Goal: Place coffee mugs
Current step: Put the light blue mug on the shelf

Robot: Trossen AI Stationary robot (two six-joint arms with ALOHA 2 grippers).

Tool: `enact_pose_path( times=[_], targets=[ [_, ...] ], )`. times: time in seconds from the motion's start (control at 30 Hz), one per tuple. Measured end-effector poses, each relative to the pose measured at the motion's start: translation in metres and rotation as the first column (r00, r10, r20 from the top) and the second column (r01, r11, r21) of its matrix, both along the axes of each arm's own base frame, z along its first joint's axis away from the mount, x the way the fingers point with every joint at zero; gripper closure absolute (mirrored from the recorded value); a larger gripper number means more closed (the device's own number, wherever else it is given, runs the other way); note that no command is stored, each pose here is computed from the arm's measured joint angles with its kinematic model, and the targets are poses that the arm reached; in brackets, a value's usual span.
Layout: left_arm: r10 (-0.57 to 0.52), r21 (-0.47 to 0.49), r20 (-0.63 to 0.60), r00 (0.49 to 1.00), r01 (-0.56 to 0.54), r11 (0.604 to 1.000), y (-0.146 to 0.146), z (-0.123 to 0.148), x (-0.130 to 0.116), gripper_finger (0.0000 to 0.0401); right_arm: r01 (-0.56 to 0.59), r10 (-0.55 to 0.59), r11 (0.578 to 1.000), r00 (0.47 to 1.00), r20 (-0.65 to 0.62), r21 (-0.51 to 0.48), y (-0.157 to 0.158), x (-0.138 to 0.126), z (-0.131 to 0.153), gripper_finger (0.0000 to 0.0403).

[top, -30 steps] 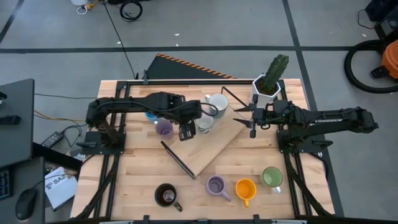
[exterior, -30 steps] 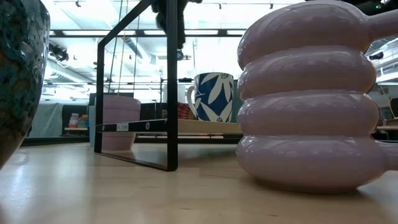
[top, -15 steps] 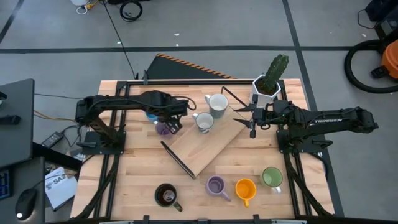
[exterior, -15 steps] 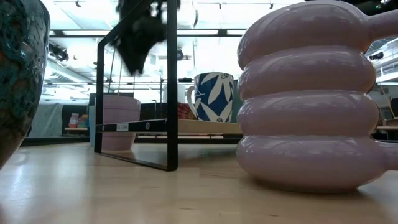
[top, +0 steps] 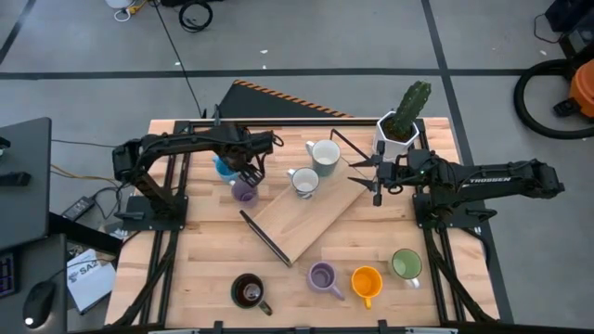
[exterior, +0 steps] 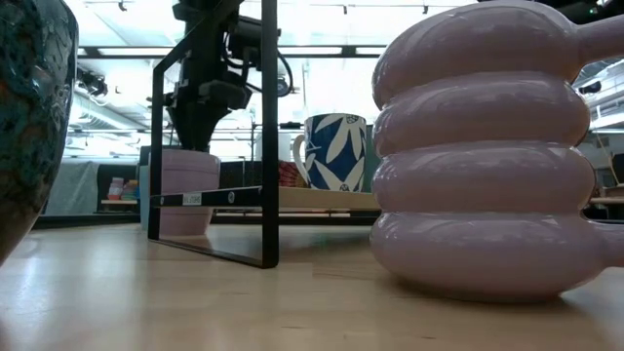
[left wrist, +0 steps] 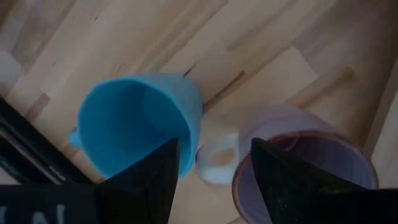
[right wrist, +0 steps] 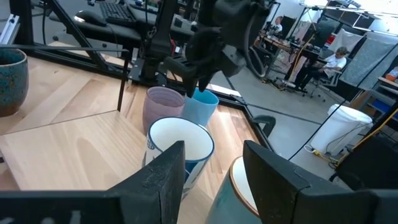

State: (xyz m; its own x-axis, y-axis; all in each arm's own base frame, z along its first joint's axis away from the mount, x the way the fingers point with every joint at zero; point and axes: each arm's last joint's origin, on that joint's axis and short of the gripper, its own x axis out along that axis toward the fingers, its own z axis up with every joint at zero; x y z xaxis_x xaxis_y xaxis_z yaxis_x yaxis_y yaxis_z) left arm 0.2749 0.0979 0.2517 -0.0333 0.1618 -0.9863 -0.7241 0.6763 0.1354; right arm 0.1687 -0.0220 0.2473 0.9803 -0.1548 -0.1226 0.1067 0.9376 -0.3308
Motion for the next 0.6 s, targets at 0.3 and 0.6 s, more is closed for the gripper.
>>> enact_pose_path(
  times=[0.3, 0.6],
  targets=[
    [-0.008, -0.029, -0.042, 0.999, 0.007, 1.000, 0.003, -0.012, -0.007, 0.0196, -0.001, 0.000, 1.000, 1.000, -0.003, -0.005, 0.000, 0.000, 0.000, 0.0234],
    [-0.050, -0.017, -0.061, 0.997, 0.049, 0.999, 0.002, -0.023, -0.009, 0.0196, -0.001, 0.001, 1.000, 1.000, 0.004, -0.005, 0.000, 0.000, 0.000, 0.0234]
  ],
)
